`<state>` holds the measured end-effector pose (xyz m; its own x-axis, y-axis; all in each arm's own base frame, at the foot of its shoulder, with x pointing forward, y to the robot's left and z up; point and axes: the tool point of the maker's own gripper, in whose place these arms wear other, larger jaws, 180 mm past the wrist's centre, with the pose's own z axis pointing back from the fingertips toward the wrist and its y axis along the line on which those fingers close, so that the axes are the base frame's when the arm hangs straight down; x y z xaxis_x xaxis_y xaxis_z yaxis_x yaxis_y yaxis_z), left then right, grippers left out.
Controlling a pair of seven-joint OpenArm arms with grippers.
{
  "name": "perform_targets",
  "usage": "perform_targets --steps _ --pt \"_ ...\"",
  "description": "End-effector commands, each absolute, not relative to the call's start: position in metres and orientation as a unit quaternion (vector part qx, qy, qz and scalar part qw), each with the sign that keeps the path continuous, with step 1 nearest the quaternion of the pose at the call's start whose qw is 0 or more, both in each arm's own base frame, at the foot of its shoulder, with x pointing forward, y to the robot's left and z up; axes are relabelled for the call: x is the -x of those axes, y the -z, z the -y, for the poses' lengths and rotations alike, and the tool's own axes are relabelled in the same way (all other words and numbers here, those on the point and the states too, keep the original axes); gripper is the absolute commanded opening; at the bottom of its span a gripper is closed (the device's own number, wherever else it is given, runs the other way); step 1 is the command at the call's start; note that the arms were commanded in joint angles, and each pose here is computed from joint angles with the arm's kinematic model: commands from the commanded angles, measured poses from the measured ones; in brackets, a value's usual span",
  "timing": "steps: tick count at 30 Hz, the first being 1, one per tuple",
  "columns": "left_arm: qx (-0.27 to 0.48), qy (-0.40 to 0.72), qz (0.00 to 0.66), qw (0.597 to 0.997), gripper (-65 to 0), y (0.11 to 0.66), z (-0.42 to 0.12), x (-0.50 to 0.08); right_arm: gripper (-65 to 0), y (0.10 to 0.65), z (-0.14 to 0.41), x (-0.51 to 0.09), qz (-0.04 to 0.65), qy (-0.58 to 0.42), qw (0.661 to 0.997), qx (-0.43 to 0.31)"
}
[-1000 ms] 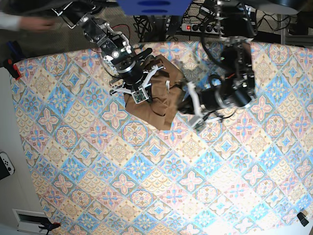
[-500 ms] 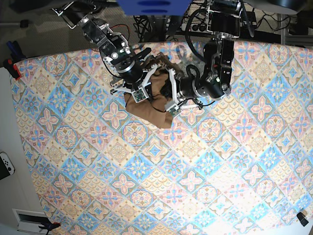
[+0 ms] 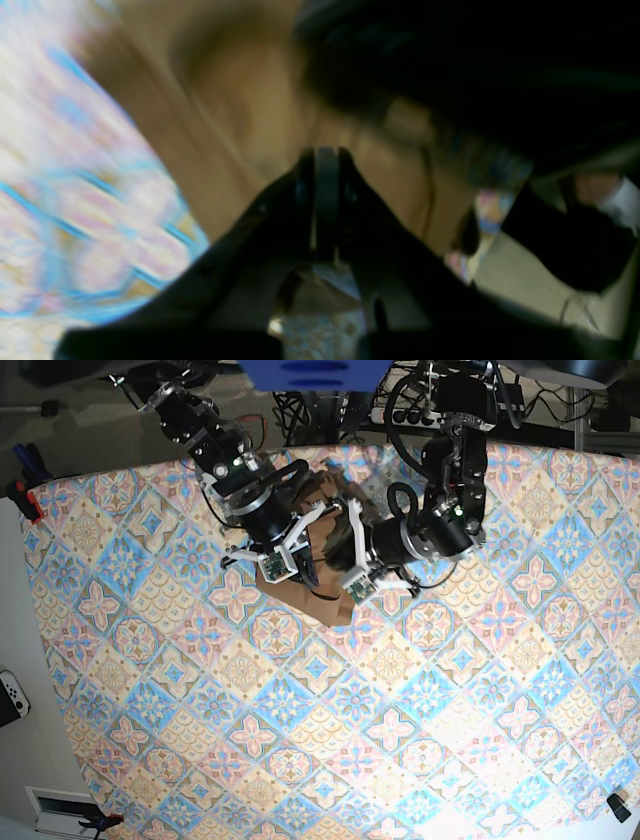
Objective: Layout the t-shirt on the table in an organized manner, then fold the t-shirt properly
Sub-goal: 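Grasp the bundle edges with both grippers together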
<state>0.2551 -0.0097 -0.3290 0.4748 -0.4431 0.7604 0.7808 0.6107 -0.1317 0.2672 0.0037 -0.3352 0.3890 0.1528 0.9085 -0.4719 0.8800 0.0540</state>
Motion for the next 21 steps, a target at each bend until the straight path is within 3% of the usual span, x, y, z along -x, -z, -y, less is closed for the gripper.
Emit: perform_targets --steps 1,6,14,18,21 --pt "0.236 0.371 0.377 0.815 -65.0 0.315 0.01 -0.262 -65.0 0.327 -0.005 -0.268 0.53 -0.189 0.811 -0.158" --pt "0.236 0.382 0.397 0.801 -65.0 0.297 0.015 -0.258 -65.0 0.312 -0.003 -0.27 0.547 -0.183 0.801 -0.16" --pt "0.313 0.477 0.315 0.759 -65.0 0.305 0.072 -0.198 -65.0 0.322 0.1 -0.287 0.55 -0.083 0.829 -0.053" --pt "0.321 0.535 0.274 0.732 -65.0 0.315 0.087 -0.165 -65.0 0.322 0.108 -0.288 0.551 -0.076 0.83 -0.045" --pt "0.322 0.547 0.23 0.737 -65.0 0.339 0.085 -0.154 -65.0 0.322 0.108 -0.288 0.551 -0.076 0.83 -0.045"
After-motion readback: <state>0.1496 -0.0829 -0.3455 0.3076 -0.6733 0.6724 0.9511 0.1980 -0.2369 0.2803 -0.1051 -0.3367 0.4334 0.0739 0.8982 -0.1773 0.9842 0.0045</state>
